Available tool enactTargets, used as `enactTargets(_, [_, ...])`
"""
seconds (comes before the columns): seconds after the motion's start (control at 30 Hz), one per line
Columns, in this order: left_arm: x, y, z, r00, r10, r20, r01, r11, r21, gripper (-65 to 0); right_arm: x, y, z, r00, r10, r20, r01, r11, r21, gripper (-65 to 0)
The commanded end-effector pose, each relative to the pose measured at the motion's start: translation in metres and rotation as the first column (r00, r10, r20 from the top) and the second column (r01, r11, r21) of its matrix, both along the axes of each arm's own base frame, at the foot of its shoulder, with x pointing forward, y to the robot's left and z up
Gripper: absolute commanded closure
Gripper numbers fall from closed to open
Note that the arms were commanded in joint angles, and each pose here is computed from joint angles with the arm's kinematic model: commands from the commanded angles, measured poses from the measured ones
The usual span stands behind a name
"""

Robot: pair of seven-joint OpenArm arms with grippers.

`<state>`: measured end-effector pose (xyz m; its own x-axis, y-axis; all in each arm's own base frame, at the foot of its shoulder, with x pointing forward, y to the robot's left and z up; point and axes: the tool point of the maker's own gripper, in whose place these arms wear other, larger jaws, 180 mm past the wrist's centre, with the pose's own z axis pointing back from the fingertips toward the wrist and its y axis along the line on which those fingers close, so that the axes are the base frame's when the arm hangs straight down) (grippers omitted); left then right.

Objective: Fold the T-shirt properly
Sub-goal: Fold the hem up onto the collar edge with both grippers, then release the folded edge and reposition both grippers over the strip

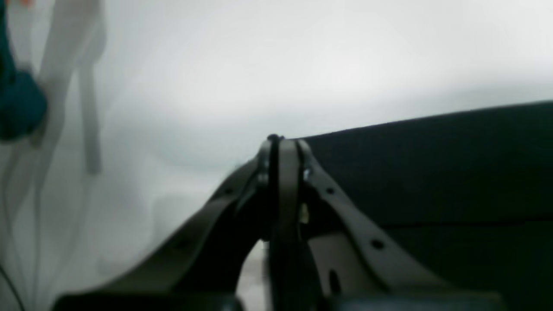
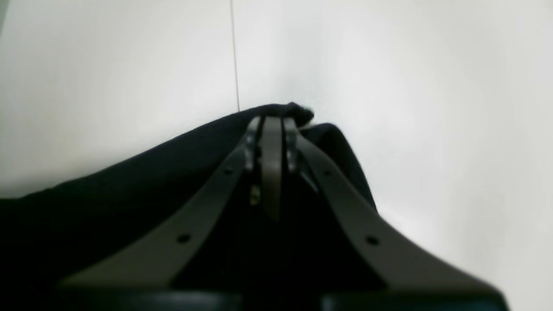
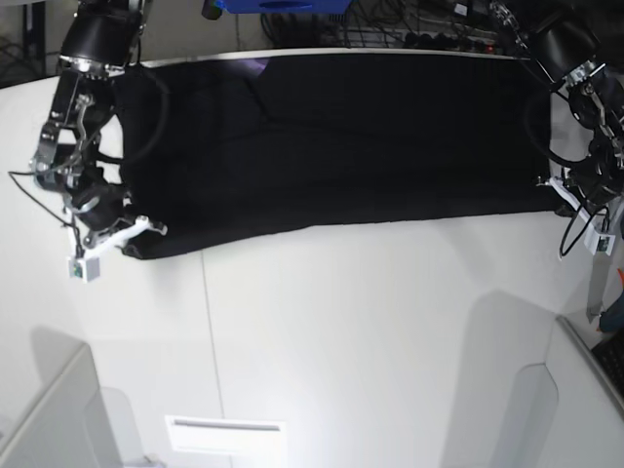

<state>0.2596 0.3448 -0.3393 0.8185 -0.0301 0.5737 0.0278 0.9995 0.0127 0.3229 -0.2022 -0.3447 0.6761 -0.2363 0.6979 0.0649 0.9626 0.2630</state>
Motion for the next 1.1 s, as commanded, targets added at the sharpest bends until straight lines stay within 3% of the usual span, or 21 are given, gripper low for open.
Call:
enactTargets(0.0, [0.001, 0.008, 0.014, 0.999, -0.01, 0.03, 0.01, 1.0, 0.024, 0.0, 0.002, -0.004, 0.013, 0.999, 0.0, 0.048, 0.001, 1.0, -0.016, 0.0])
enactTargets(0.4, [-0.046, 0.002, -0.008, 0.997, -0.056, -0.06, 0.054, 0.998, -0.044, 0.0, -0.06, -0.007, 0.017, 0.997, -0.072, 0.04, 0.073, 0.997, -0.016, 0.0])
enactTargets(0.53, [-0.056, 0.003, -0.012, 0.995, -0.058, -0.085, 0.054, 0.998, -0.041, 0.0, -0.076, 0.0, 0.012, 0.996, -0.089, 0.027, 0.087, 0.993, 0.083, 0.0])
enactTargets(0.8, [-0.066, 0.019, -0.006, 0.996, -0.018, -0.085, 0.017, 1.0, -0.018, 0.0, -0.108, -0.01, 0.017, 0.984, -0.174, 0.023, 0.161, 0.947, 0.279, 0.0])
enactTargets(1.07, [-0.067, 0.012, 0.004, 0.996, -0.054, -0.072, 0.056, 0.998, 0.022, 0.0, -0.139, 0.0, 0.005, 0.983, -0.177, -0.053, 0.184, 0.915, 0.359, 0.0])
